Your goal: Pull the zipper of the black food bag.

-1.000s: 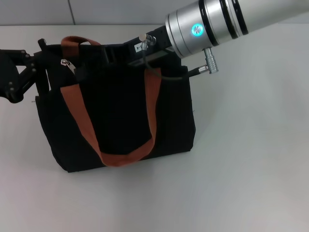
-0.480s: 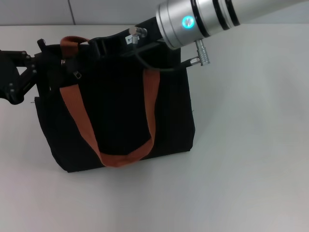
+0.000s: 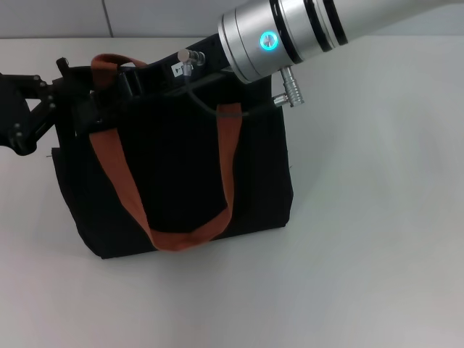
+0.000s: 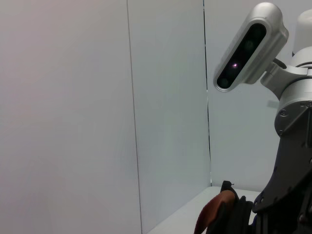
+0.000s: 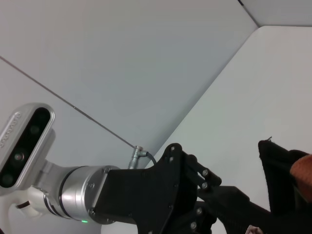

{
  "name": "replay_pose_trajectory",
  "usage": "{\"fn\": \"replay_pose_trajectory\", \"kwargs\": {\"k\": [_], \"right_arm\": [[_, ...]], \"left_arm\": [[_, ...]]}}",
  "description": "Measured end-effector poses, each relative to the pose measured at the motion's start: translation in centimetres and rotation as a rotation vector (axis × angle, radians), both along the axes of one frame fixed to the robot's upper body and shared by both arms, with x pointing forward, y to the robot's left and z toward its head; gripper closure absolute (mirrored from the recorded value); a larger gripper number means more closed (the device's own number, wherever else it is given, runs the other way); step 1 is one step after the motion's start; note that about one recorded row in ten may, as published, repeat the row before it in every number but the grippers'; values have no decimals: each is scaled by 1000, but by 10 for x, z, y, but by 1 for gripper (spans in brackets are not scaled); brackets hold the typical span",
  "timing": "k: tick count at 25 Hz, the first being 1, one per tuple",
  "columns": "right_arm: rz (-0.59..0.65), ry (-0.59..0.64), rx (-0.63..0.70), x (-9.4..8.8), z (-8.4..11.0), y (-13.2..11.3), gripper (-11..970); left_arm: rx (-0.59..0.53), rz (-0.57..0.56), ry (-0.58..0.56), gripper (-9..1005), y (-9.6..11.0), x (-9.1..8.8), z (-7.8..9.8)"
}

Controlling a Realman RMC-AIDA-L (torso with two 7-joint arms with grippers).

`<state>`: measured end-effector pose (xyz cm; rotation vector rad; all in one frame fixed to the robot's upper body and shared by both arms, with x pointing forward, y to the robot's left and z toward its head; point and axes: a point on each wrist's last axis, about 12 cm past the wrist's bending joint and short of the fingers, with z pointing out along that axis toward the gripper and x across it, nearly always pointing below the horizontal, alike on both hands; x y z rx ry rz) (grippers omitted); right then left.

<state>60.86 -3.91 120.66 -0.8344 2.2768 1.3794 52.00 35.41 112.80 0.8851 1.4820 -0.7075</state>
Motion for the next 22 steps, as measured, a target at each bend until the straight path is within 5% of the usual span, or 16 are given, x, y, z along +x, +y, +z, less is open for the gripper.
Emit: {"fn": "replay_pose_trajectory", "kwargs": {"k": [11,22], "right_arm": [[-30,-5,-2,5,-1,1,648],[-41,-38,-51,5,-9,12,875]], "left_arm": [[-1,-6,-3,958,-2,1,1],[-4,-11,-4,957,-2,-1,0]]}}
